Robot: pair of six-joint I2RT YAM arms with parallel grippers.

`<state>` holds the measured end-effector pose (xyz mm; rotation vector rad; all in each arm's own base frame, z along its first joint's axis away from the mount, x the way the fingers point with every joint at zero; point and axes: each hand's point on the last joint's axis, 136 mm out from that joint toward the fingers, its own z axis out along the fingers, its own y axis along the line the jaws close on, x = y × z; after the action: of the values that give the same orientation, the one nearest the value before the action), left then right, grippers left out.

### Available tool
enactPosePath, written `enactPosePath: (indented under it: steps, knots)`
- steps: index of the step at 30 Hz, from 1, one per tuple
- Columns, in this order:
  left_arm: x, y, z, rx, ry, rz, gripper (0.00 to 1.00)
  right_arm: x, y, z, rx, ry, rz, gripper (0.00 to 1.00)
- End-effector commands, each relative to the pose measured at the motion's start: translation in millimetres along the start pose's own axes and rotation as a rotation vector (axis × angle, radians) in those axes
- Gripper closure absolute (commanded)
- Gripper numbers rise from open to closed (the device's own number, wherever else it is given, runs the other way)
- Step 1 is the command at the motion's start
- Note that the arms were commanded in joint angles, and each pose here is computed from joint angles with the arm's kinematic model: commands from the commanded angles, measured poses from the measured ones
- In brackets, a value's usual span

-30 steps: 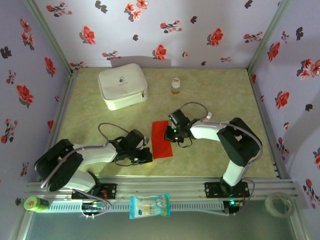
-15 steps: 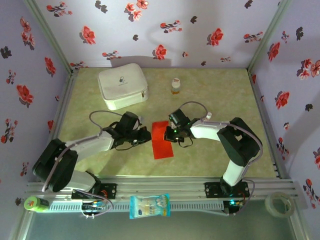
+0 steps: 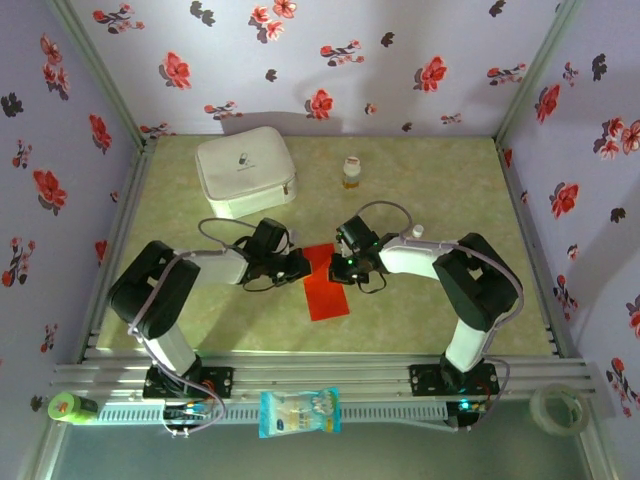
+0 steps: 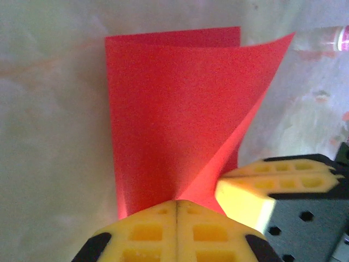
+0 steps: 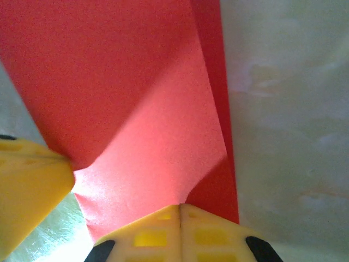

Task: Fold a paper plane with a square sheet of paper (pick it up from the middle)
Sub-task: First fold the square sheet of paper in half at the center of the table.

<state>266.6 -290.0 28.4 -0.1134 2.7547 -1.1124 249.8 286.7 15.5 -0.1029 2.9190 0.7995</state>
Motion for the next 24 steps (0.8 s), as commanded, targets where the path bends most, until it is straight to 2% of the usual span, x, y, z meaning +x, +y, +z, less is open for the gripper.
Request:
enactPosePath:
  steps: [1,5,8,18,24]
  knots:
    - [1,13,7,-0.008,-0.002,0.018,0.98,42,-47,12,0.163,0.148,0.054,1.00]
    - [15,44,11,-0.072,0.020,-0.008,0.98,43,-49,13,0.166,0.150,0.060,1.00]
    - [21,52,12,-0.099,0.043,-0.003,0.98,44,-52,12,0.178,0.150,0.063,1.00]
    - [-16,-5,-6,-0.009,-0.018,0.064,0.94,41,-51,10,0.185,0.143,0.064,1.00]
    - [-18,19,8,-0.060,0.004,0.041,0.94,38,-50,10,0.193,0.135,0.069,1.00]
